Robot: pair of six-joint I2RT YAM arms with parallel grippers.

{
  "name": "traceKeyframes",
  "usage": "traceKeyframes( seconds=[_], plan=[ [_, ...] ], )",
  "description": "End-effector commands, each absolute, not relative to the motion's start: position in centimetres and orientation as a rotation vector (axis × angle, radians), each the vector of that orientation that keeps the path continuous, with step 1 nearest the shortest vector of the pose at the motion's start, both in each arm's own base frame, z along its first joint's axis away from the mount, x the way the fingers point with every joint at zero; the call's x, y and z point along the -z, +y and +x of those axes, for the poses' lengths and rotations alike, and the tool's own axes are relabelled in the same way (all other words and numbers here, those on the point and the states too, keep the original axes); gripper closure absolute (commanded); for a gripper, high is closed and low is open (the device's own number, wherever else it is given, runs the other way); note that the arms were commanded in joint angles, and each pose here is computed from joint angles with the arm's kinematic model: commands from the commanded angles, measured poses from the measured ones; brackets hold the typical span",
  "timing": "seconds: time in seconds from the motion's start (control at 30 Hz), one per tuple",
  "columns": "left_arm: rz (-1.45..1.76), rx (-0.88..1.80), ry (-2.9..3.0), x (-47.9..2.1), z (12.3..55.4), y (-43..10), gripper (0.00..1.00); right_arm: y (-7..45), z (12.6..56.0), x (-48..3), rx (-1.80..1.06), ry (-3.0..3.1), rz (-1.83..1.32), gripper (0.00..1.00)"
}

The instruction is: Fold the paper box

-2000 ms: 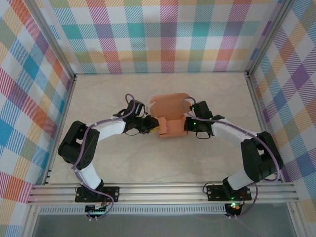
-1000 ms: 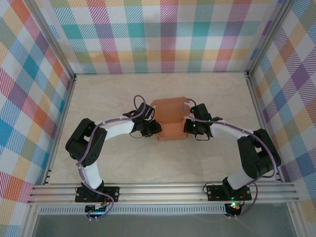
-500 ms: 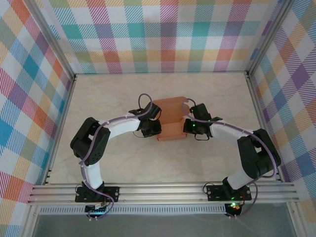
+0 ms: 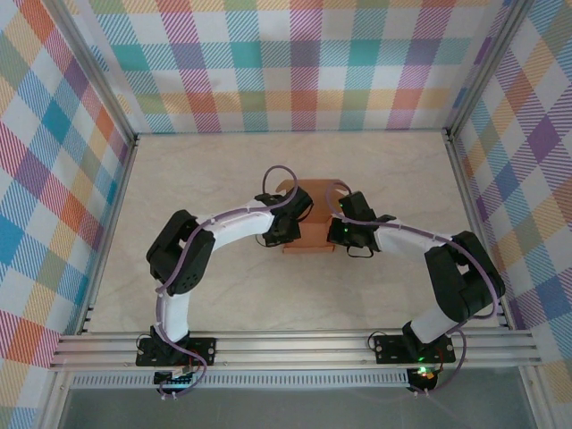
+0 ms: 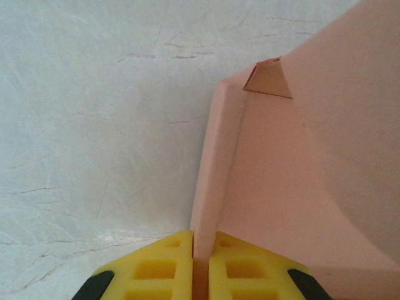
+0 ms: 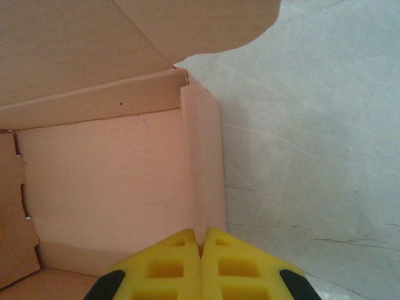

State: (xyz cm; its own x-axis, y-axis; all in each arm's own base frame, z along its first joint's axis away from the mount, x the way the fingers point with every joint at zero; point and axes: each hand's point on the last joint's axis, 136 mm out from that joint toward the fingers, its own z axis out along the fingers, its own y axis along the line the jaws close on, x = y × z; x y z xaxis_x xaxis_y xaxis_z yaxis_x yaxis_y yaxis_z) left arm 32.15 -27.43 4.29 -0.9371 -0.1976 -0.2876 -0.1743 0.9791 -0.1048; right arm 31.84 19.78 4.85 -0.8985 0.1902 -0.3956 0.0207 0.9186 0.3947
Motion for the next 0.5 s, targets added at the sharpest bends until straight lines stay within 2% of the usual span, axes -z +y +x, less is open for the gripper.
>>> traceKeyframes(
  seconds=[0.0,0.1,0.17,0.3,0.33,0.4,0.47],
  plan=[
    [-0.214,-0.025,2.906,-2.3,29.5,-27.5,0.94,21.9,32.3,-6.0,-0.667,2.583,0.163,1.0],
    [-0.217,-0.095,2.892,-2.0,29.5,-27.8,0.95,22.1,32.1,-5.9,-0.664,2.586,0.165,1.0],
    [-0.198,-0.197,2.864,-2.1,29.7,-27.2,1.0,22.1,32.0,-5.9,-0.65,2.58,0.172,1.0],
    [-0.176,-0.231,2.833,-2.4,29.9,-27.0,1.0,22.0,31.9,-6.3,-0.636,2.576,0.149,1.0],
    [-0.172,-0.224,2.829,-2.6,29.9,-27.0,0.98,22.0,31.9,-6.3,-0.63,2.58,0.146,1.0],
    [-0.156,-0.195,2.826,-2.9,29.9,-27.2,0.82,22.0,32.0,-6.3,-0.63,2.58,0.144,1.0],
    [-0.146,-0.183,2.822,-3.3,29.9,-27.2,0.78,22.0,32.0,-6.2,-0.628,2.582,0.144,1.0]
  ],
)
